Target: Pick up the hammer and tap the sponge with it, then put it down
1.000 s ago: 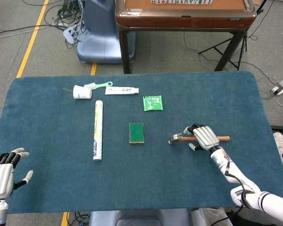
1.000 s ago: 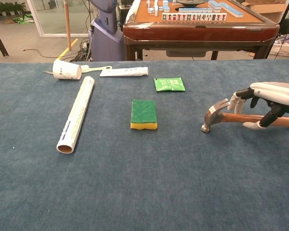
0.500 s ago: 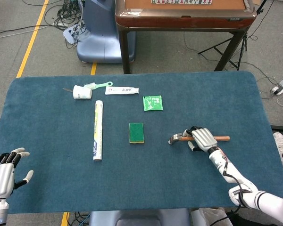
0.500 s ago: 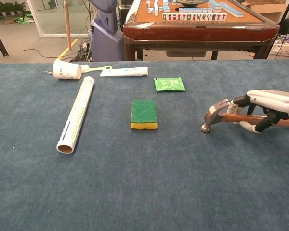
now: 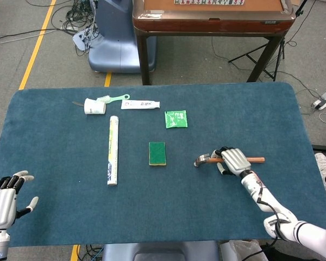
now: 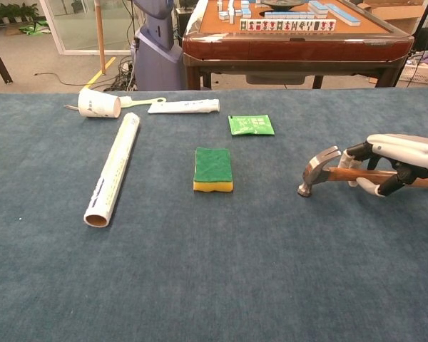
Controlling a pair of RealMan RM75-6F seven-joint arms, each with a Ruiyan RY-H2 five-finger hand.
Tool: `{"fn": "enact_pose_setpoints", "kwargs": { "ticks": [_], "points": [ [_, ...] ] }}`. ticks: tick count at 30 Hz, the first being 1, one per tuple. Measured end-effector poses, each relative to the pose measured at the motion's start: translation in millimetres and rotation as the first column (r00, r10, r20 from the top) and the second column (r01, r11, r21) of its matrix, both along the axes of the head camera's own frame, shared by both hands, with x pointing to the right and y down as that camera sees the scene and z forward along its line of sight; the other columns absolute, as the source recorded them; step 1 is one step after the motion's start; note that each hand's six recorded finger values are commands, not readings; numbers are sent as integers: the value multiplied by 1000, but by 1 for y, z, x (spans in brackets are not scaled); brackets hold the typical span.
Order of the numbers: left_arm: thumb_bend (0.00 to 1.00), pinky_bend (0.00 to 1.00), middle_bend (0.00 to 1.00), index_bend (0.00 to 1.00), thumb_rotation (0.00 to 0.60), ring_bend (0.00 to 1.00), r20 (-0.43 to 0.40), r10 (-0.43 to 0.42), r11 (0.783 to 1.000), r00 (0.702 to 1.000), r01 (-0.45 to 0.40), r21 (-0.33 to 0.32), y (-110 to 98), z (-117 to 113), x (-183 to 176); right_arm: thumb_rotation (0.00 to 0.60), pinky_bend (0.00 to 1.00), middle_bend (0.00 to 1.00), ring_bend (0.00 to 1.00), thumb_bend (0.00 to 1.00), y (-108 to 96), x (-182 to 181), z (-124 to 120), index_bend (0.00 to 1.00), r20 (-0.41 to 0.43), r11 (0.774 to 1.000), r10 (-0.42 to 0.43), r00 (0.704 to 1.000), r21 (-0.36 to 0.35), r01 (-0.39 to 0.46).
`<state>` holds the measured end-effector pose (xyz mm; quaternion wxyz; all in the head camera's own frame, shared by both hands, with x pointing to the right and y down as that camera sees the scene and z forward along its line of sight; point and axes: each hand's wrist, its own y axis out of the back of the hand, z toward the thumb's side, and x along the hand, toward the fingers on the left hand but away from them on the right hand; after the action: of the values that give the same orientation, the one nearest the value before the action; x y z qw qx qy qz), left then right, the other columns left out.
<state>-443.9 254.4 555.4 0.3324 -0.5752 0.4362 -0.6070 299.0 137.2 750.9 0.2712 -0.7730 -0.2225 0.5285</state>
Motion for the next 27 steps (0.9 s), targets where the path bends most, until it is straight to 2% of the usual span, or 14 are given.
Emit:
{"fn": "enact_pose_setpoints", "kwargs": {
  "ticks": [15, 27],
  "points": [
    [206, 175, 255, 329, 600, 271, 0, 5, 1000, 1000, -5, -17, 0, 1, 0, 600, 304, 500, 301, 581, 3, 2, 4, 398, 2, 1000, 23, 1000, -9, -23],
    [206, 175, 255, 328, 600, 269, 2, 7, 1000, 1000, -7, -28, 1, 2, -1, 600, 304, 572, 371, 629, 4, 3, 5, 437, 12, 999, 40, 999, -4, -40]
  ]
}}
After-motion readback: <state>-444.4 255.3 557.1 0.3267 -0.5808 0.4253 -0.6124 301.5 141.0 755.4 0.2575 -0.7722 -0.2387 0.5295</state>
